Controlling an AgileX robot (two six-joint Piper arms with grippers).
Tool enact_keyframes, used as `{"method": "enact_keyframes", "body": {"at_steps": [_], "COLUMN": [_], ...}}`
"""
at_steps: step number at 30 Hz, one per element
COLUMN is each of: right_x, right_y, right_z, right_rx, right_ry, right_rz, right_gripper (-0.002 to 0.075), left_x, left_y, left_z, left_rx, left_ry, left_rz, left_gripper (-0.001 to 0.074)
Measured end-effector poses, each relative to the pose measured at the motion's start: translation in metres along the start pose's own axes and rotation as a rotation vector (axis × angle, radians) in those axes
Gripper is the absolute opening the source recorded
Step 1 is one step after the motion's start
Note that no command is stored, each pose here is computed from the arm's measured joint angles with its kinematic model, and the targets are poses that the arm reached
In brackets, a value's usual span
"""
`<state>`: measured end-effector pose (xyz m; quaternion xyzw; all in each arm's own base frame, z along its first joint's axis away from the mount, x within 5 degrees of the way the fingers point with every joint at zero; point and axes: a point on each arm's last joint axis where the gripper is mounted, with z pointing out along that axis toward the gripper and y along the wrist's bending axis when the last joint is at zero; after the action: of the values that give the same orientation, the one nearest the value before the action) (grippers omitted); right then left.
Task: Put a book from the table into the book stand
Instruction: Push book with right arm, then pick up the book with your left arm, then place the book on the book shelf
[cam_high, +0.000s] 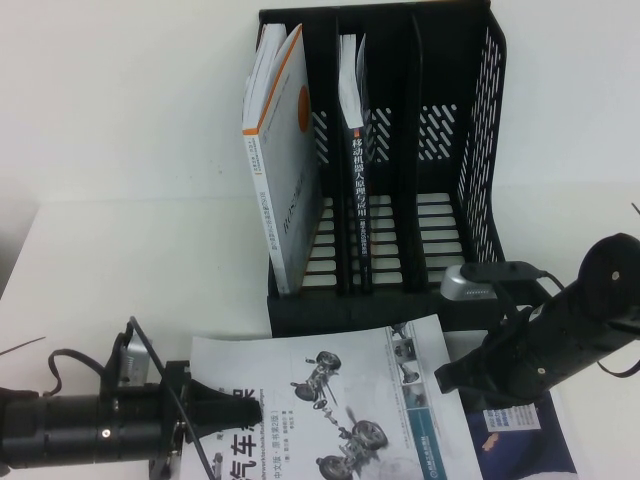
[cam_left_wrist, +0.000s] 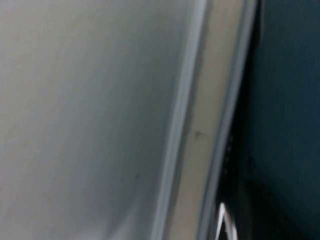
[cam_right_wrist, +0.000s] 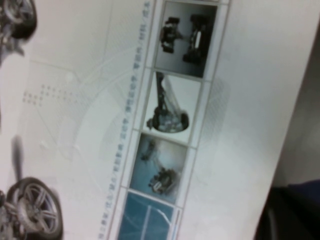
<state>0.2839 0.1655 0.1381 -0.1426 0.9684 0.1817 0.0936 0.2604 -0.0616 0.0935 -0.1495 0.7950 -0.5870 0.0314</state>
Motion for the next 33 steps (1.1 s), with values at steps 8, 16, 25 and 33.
{"method": "enact_keyframes", "body": {"at_steps": [8, 16, 25, 33], "right_x": [0.0, 0.002, 0.008, 0.016], "right_y": [0.0, 0.004, 0.008, 0.015], "right_z": [-0.002, -0.014, -0.053, -0.096], "right_rx": [0.009, 0.022, 0.083, 0.125], "right_ry": [0.0, -0.017, -0.042, -0.103], "right_rz": [-0.022, -0.065, -0.115, -0.138], "right_gripper": [0.0, 0.0, -0.0001, 0.0], "left_x": [0.004, 0.022, 0.054, 0.09], "left_y": [-0.03, -0.075, -0.128, -0.225], "left_z": [-0.009, -0.028, -0.052, -0.087], "left_rx": [-0.033, -0.053, -0.062, 0.01], "left_ry": [-0.04, -0.084, -0.136, -0.228], "left_rz": [0.084, 0.226, 0.409, 0.673], "left_gripper": [0.0124, 0.0123, 0.0123, 0.0122]}}
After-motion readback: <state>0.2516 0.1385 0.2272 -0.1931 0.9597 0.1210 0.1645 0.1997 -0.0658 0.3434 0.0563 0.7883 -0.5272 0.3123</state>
